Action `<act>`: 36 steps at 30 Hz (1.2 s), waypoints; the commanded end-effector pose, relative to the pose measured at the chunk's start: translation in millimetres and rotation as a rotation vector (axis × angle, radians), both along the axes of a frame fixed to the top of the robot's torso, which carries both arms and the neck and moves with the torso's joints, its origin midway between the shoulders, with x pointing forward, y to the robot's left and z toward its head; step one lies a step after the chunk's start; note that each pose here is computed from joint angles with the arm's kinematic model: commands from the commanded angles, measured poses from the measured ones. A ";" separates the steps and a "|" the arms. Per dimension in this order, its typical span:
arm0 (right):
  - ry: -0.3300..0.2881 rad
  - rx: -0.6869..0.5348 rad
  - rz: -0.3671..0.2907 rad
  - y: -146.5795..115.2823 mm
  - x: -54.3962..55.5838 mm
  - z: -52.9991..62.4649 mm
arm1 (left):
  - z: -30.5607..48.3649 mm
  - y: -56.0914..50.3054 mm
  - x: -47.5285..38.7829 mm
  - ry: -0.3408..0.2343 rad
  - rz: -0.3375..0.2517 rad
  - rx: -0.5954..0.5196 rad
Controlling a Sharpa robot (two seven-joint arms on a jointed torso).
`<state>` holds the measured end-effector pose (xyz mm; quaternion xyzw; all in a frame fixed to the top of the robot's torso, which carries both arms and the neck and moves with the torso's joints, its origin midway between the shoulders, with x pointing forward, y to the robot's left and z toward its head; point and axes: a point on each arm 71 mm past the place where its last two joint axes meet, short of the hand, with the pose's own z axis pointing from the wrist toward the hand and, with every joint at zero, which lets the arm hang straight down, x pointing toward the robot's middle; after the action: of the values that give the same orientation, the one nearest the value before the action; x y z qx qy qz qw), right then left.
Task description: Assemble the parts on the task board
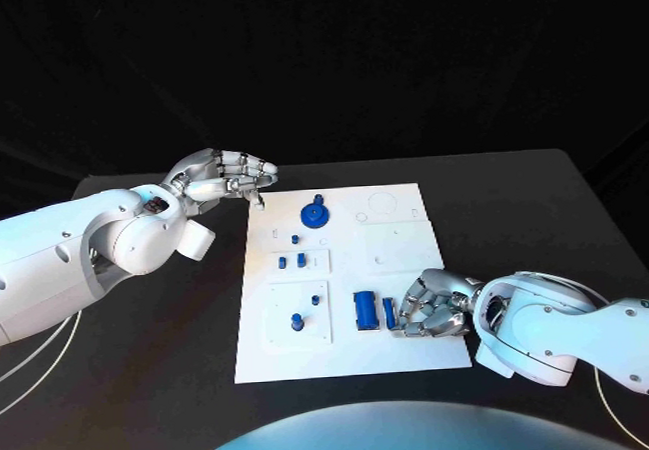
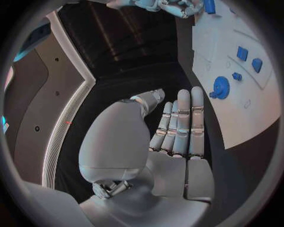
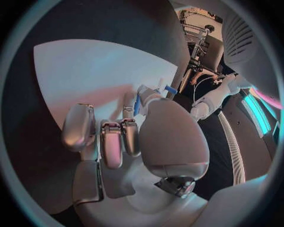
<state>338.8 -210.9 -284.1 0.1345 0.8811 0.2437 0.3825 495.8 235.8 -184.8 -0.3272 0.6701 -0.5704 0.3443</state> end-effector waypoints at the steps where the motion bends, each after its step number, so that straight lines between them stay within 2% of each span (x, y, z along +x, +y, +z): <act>1: 0.026 0.001 0.034 -0.2 -6.3 -1.6 | 0.9 -2.0 -0.7 -0.004 -0.018 -0.003; 4: 0.016 0.022 0.044 -1.6 -6.4 4.5 | 1.0 -1.4 -0.5 -0.007 -0.016 -0.004; 11: -0.042 0.065 0.056 -5.8 4.6 26.6 | 1.5 -0.8 0.2 -0.016 -0.006 -0.012; 13: -0.059 0.082 0.050 -7.3 9.4 32.3 | 1.7 -1.1 0.4 -0.020 -0.002 -0.018; 17: -0.134 0.145 0.021 -12.8 26.9 45.7 | 1.8 -1.4 0.8 -0.029 0.012 -0.037; 21: -0.233 0.257 -0.039 -20.6 50.4 57.1 | 1.8 -0.8 1.5 -0.042 0.036 -0.061; 27: -0.374 0.468 -0.170 -34.8 97.9 64.2 | 1.5 2.8 5.2 -0.066 0.109 -0.117; 34: -0.441 0.664 -0.316 -46.1 147.8 62.6 | -3.8 9.5 16.8 -0.087 0.219 -0.195; 36: -0.447 0.697 -0.339 -47.4 156.2 61.8 | -5.6 11.3 19.7 -0.089 0.246 -0.210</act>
<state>491.3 -253.7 -229.0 0.2904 0.6719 0.4252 0.5324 512.3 241.5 -194.5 -0.3857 0.5955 -0.5904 0.3847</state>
